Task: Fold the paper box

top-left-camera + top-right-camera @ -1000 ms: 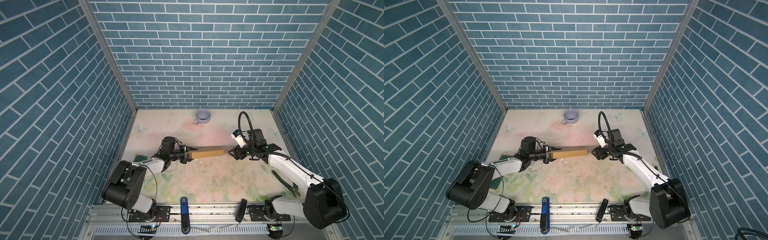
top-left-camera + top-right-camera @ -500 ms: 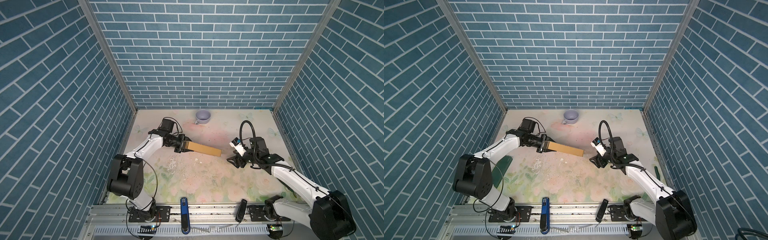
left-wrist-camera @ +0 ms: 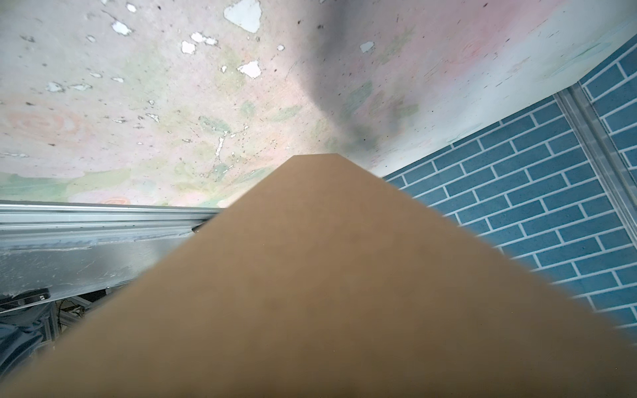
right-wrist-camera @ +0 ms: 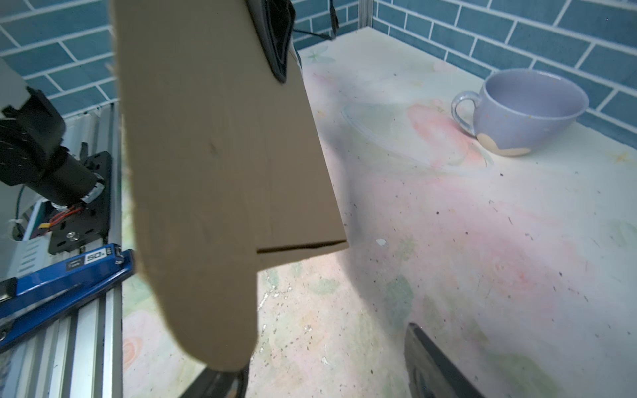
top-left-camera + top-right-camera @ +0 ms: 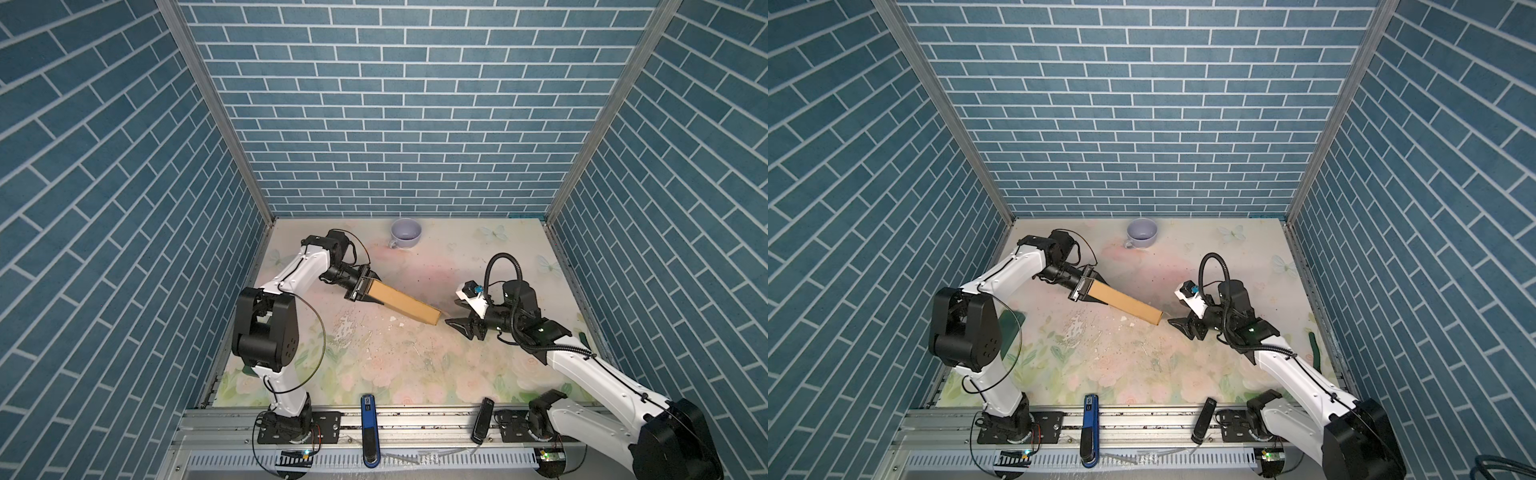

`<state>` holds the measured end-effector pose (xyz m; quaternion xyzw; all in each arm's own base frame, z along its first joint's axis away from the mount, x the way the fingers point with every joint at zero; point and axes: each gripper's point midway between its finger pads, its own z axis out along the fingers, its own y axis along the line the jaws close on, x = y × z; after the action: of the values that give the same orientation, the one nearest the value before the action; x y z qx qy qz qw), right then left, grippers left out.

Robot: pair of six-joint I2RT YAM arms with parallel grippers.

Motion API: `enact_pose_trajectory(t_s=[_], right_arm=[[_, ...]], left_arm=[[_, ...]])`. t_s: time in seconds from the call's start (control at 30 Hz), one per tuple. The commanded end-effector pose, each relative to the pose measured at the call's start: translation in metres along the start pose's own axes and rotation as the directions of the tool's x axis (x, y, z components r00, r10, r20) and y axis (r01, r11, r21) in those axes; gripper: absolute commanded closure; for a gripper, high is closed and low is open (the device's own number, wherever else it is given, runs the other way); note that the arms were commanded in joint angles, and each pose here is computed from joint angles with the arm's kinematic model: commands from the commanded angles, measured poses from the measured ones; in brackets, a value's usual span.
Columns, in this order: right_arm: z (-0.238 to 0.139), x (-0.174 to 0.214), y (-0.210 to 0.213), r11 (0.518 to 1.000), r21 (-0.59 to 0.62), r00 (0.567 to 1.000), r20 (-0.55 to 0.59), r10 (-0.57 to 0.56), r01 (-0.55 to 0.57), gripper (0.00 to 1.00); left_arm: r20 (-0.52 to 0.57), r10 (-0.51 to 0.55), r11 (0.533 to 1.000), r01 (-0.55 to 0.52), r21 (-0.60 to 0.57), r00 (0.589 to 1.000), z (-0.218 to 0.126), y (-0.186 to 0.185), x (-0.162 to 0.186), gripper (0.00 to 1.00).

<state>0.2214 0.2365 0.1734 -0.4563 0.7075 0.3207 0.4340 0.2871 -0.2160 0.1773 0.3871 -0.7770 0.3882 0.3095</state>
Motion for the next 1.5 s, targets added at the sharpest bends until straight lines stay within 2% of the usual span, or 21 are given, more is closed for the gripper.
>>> enact_pose_trajectory(t_s=[0.0,0.33,0.57,1.47], right_arm=[[-0.001,-0.013,0.018,0.996,-0.073,0.997,0.066,-0.050,0.055,0.30],[0.005,-0.006,0.032,0.993,-0.089,0.997,0.000,-0.081,0.080,0.30],[0.011,-0.016,0.020,0.993,-0.014,0.992,0.048,-0.121,0.121,0.29],[0.037,-0.028,0.027,0.982,-0.120,0.984,0.124,-0.130,0.145,0.29]], left_arm=[[-0.028,0.000,1.000,0.000,0.001,1.000,-0.002,0.001,0.003,0.93],[-0.012,0.019,0.999,-0.019,0.029,1.000,-0.008,-0.013,-0.004,0.94],[-0.013,0.021,0.999,-0.020,0.027,1.000,-0.009,-0.010,-0.001,0.94],[-0.002,0.052,0.998,-0.051,0.046,0.999,-0.011,-0.011,0.005,0.97]])
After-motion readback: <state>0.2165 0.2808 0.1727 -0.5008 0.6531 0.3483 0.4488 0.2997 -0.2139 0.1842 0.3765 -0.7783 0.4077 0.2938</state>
